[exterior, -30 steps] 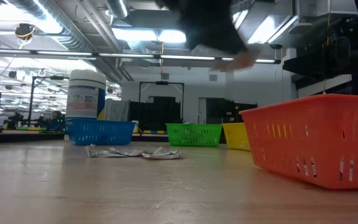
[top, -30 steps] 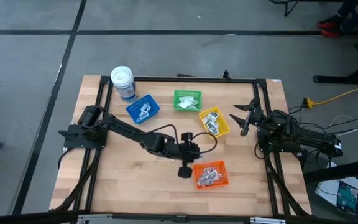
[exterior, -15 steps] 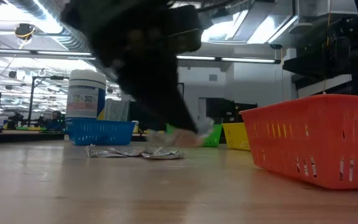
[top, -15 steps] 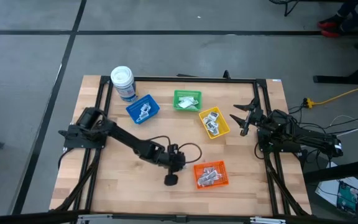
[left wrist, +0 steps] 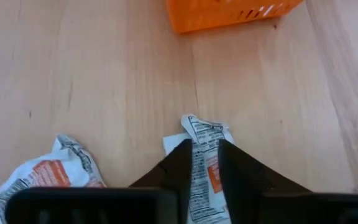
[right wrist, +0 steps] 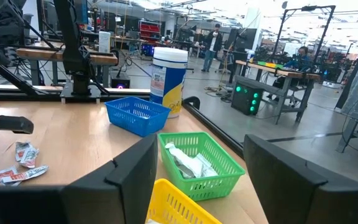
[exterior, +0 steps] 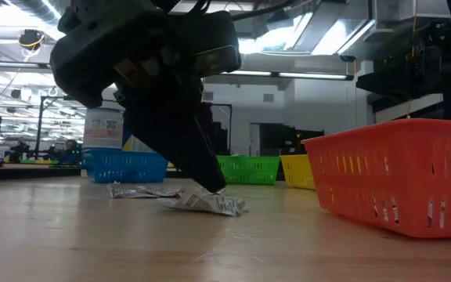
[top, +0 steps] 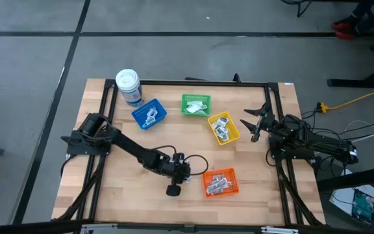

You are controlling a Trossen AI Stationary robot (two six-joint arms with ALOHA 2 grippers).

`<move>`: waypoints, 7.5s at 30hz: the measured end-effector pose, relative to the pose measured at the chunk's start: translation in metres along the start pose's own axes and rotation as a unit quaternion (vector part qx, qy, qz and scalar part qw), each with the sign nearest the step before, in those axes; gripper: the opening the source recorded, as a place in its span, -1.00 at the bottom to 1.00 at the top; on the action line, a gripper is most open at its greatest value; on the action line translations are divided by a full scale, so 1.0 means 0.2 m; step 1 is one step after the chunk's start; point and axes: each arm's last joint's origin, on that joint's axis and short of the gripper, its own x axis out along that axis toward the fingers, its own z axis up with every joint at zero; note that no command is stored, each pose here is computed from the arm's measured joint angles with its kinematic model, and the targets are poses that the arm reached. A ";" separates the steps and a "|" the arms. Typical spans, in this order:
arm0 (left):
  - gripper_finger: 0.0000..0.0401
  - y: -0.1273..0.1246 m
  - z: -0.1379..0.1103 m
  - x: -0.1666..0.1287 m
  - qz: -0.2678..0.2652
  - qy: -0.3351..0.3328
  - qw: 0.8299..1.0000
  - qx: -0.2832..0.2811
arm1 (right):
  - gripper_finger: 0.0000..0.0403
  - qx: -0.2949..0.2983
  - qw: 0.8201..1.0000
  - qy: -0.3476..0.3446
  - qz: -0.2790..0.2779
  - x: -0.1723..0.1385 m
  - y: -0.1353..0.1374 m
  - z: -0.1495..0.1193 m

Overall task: Pick & Place First Aid Supplies
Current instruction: Put the white ointment pack into the orange bin

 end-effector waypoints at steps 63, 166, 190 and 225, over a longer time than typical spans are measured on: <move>-0.99 -0.02 0.23 0.02 0.045 -0.087 0.980 0.171 | 0.17 0.000 1.000 0.000 0.000 0.00 0.00 0.00; -0.53 -0.02 0.05 0.05 0.018 0.096 0.988 0.123 | 0.17 0.000 1.000 0.000 0.000 0.00 0.00 0.00; -0.99 0.03 0.24 -0.21 0.022 -0.015 0.998 -0.055 | 0.17 0.000 1.000 0.000 0.000 0.00 0.00 0.00; -0.99 0.08 0.79 0.10 0.006 -0.156 0.986 -0.056 | 0.17 0.000 1.000 0.000 0.000 0.00 0.00 0.00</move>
